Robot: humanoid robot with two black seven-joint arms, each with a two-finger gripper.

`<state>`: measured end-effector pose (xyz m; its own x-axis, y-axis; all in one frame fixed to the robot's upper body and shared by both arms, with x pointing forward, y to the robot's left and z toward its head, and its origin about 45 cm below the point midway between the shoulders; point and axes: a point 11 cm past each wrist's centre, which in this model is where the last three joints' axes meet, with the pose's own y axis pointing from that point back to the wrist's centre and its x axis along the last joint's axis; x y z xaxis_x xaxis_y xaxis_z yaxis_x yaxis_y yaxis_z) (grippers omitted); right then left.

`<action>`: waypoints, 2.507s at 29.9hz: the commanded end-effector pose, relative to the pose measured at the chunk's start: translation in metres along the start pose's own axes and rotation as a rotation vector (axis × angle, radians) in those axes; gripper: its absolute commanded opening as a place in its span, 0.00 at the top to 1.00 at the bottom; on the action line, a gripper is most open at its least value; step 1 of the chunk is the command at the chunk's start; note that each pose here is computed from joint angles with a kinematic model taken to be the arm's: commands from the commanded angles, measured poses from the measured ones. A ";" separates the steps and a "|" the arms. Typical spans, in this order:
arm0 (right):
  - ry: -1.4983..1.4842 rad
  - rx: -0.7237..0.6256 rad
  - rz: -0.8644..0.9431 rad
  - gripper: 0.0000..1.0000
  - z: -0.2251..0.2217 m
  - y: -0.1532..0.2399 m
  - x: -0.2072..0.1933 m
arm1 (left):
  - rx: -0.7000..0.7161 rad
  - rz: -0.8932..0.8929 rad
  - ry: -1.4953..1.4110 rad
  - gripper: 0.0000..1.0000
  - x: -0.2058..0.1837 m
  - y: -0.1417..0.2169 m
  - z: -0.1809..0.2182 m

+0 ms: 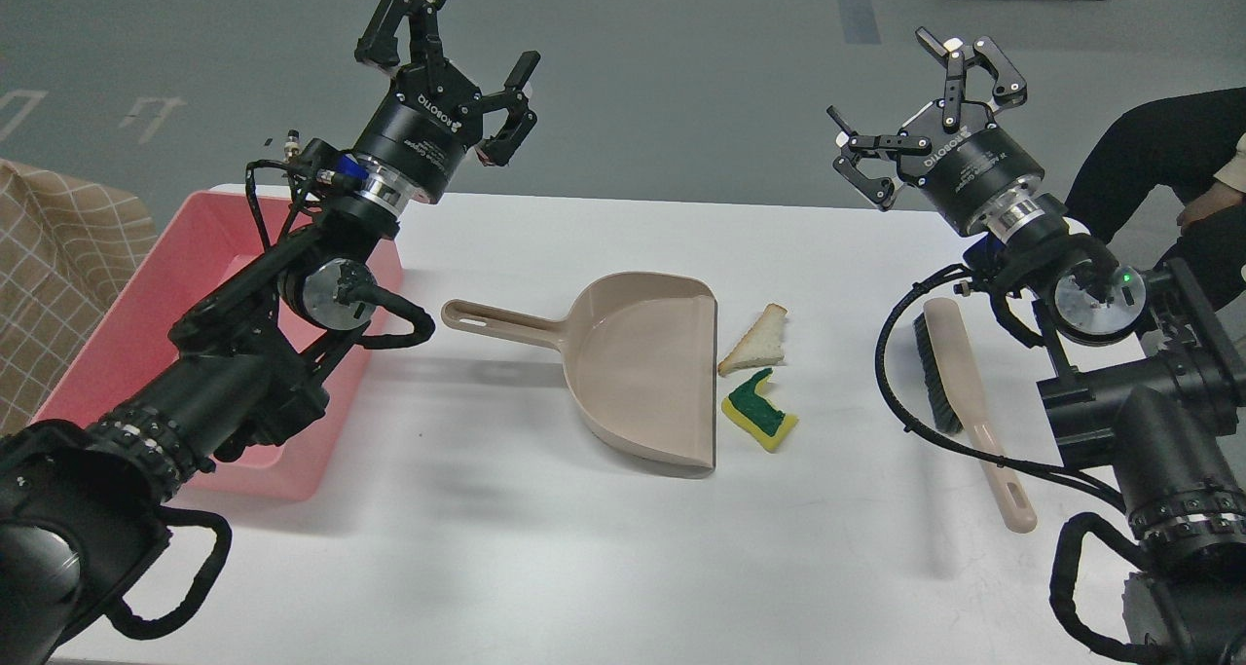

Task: Sweep and dump garbage into bin

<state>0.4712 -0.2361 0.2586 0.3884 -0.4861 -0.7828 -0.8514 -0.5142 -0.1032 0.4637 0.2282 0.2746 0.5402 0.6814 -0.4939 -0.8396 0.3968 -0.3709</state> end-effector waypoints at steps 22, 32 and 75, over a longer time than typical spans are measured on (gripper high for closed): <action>0.003 0.000 -0.002 0.00 -0.001 0.000 -0.001 | 0.003 0.000 -0.001 0.02 0.000 0.001 -0.001; 0.001 -0.001 -0.001 0.00 0.000 0.000 0.000 | 0.001 0.000 -0.001 0.02 0.000 0.001 -0.001; 0.039 0.031 0.046 0.00 -0.022 0.015 0.015 | 0.002 -0.057 0.010 0.02 -0.023 -0.018 -0.007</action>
<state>0.4724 -0.2601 0.2562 0.3596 -0.5281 -0.7693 -0.8747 -0.4778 -0.0808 0.4626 0.2021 0.2738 0.5720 0.6518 -0.4979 -0.8197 0.4326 -0.3755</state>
